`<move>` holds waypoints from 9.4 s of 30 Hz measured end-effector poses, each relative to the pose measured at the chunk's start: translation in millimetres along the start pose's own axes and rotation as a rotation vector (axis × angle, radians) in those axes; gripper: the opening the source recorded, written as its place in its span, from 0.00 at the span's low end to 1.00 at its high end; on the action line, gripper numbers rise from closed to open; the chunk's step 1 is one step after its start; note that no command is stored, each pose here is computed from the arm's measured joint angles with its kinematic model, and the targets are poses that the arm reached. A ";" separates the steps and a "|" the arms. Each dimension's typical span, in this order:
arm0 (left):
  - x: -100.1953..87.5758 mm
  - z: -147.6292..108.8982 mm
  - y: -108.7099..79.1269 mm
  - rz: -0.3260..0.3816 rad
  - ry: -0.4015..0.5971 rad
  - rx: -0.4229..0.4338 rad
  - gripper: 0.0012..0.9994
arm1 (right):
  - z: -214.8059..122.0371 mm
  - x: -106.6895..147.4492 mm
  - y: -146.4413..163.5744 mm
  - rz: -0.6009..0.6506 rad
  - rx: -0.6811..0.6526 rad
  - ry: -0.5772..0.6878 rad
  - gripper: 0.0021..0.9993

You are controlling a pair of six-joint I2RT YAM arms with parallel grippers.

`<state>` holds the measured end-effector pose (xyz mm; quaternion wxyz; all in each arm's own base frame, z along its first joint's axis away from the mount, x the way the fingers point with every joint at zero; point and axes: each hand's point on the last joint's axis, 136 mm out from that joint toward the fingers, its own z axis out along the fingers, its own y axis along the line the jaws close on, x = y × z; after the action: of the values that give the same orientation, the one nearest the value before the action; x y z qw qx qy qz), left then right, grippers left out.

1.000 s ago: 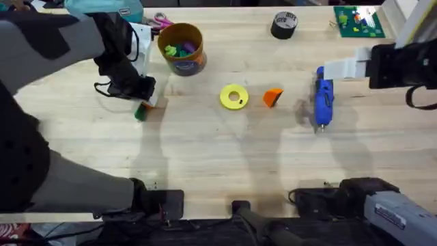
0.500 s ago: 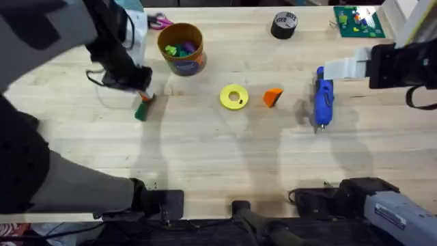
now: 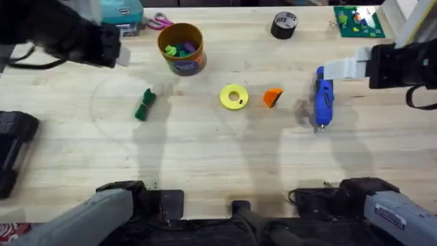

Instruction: Pick up the gripper from the table and insert it into the empty holder that is missing its gripper. Then pick up a screw, insert it into the mounting hole, and use the screwdriver to tighten it. Finally, clean up the table by picking up the vegetable and placing it into the bucket.

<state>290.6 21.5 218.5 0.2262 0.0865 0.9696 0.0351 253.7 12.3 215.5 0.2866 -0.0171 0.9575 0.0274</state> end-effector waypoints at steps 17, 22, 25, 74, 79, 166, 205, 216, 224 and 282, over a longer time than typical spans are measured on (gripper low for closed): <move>3.9 -37.6 -1.5 0.000 -0.106 -0.026 0.01 | 0.0 1.2 0.0 0.000 0.000 0.005 1.00; 3.9 -37.7 -1.5 0.001 -0.106 -0.026 0.63 | 0.0 1.7 0.0 0.000 0.000 0.007 1.00; 3.9 -37.6 -1.6 -0.004 -0.106 -0.025 0.97 | -0.1 4.8 0.0 0.001 0.000 0.019 1.00; -99.1 -61.7 -15.4 -0.060 -0.801 0.025 0.99 | -18.3 93.0 1.8 0.019 -0.004 0.388 1.00; -73.2 -53.9 -37.2 -0.014 -0.891 0.094 0.99 | -18.3 93.0 1.8 0.019 -0.004 0.388 1.00; 115.0 -13.3 -199.7 0.355 -0.974 0.945 0.99 | -18.3 93.0 1.8 0.015 -0.005 0.387 1.00; 108.3 -9.4 -193.6 0.398 -1.025 0.853 0.99 | -18.3 93.0 1.8 0.015 -0.005 0.387 1.00; 108.3 -9.4 -193.6 0.398 -1.026 0.853 0.99 | -18.2 92.7 1.8 0.015 -0.005 0.386 1.00; 108.3 -9.4 -193.6 0.398 -1.026 0.853 0.99 | -13.0 81.1 1.9 0.020 -0.004 0.350 1.00; 108.3 -9.4 -193.6 0.398 -1.026 0.853 0.99 | 128.6 40.2 97.5 -0.315 -0.102 0.425 1.00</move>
<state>161.4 -149.1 159.3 0.5912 0.3495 0.6352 -0.3533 285.8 117.0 90.3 0.0787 -0.1854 0.9791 0.0264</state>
